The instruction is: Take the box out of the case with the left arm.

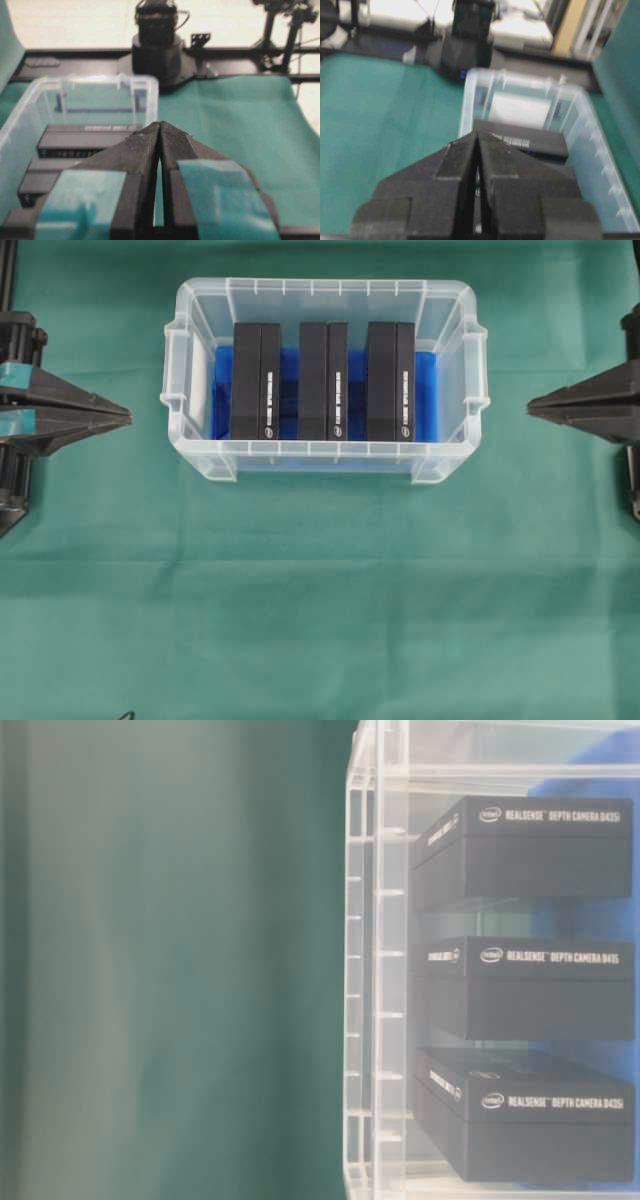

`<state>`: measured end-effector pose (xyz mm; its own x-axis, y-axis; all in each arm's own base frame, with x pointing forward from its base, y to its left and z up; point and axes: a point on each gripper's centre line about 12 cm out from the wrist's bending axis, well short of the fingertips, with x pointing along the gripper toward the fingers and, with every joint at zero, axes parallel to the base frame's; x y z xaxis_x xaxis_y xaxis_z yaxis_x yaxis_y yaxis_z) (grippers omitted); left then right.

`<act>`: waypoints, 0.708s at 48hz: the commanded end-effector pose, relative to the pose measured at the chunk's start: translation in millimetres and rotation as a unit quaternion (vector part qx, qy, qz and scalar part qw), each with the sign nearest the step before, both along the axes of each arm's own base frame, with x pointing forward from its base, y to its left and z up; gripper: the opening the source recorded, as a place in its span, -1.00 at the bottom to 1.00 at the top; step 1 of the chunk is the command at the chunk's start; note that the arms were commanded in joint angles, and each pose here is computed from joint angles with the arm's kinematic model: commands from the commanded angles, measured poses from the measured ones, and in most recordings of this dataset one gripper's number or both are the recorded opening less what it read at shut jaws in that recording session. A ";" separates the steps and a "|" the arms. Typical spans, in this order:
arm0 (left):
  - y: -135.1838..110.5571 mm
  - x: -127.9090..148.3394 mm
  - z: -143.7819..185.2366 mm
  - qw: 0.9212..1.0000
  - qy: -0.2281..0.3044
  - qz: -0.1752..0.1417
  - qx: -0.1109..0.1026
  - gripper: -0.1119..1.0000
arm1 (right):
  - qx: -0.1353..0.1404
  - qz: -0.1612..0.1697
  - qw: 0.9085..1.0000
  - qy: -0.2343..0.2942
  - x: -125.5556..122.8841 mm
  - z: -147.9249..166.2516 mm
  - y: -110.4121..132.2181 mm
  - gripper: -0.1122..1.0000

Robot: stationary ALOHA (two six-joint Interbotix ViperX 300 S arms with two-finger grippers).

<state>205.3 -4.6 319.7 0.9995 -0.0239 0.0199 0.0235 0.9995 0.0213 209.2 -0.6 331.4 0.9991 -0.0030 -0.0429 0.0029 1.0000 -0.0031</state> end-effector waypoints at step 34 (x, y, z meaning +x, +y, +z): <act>-1.9 -7.8 39.9 0.967 0.247 0.016 -0.061 -0.77 | 0.027 -0.006 0.988 0.154 -4.0 23.9 -0.1 -0.75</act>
